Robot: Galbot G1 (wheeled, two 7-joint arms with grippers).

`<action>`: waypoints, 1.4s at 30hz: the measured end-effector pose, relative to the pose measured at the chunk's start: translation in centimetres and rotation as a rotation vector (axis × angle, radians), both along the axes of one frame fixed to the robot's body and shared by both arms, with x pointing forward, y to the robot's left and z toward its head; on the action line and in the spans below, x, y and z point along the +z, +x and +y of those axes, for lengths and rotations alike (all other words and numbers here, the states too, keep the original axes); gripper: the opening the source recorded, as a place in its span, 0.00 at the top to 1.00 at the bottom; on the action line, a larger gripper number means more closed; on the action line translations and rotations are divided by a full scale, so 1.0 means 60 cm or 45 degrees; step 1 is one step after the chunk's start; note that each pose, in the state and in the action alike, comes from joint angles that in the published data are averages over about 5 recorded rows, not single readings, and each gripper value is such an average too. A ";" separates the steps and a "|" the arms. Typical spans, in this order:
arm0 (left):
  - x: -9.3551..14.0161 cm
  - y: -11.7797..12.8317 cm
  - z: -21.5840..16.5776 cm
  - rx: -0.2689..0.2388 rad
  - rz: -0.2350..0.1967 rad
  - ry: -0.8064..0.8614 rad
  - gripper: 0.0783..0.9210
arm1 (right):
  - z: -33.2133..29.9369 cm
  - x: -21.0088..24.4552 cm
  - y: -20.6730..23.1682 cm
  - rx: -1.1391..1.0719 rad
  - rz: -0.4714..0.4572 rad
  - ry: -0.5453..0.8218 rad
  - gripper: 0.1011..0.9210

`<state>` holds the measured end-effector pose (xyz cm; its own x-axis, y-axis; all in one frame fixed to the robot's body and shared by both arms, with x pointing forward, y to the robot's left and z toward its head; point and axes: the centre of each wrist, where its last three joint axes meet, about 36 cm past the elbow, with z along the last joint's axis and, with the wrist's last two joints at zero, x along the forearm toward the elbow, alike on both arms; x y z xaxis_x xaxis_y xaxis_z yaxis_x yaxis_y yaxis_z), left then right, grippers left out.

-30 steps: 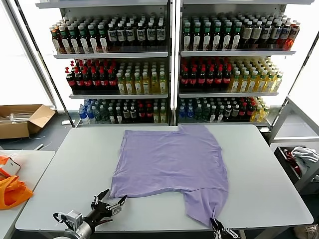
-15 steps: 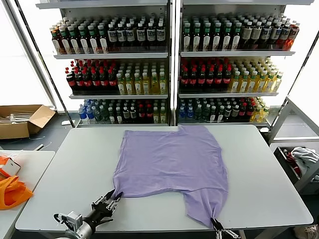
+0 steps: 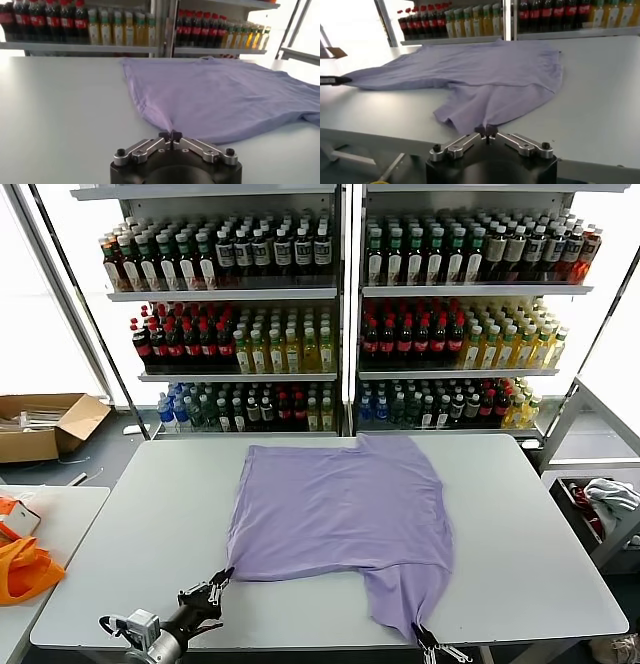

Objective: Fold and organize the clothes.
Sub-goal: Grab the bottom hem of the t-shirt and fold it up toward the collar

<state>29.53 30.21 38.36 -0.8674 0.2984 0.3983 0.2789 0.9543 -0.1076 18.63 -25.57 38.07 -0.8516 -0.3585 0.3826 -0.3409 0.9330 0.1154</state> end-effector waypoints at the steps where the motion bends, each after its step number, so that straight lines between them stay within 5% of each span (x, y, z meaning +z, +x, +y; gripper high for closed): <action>1: 0.005 -0.003 0.001 0.005 -0.005 0.002 0.99 | 0.000 0.003 -0.002 0.007 -0.009 0.007 0.99; 19: 0.060 -0.041 0.018 0.049 -0.007 0.046 0.99 | 0.001 0.041 0.043 -0.027 -0.253 0.175 0.99; 42: 0.064 0.118 0.048 0.053 -0.074 0.018 0.99 | 0.007 0.033 0.308 -0.132 -0.431 0.193 0.99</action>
<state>36.63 33.12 42.19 -0.9008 0.2561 0.3508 0.2441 0.9665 -0.0790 37.12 -25.17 40.07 -0.9553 -0.2948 0.0230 -0.2881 0.9454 0.1521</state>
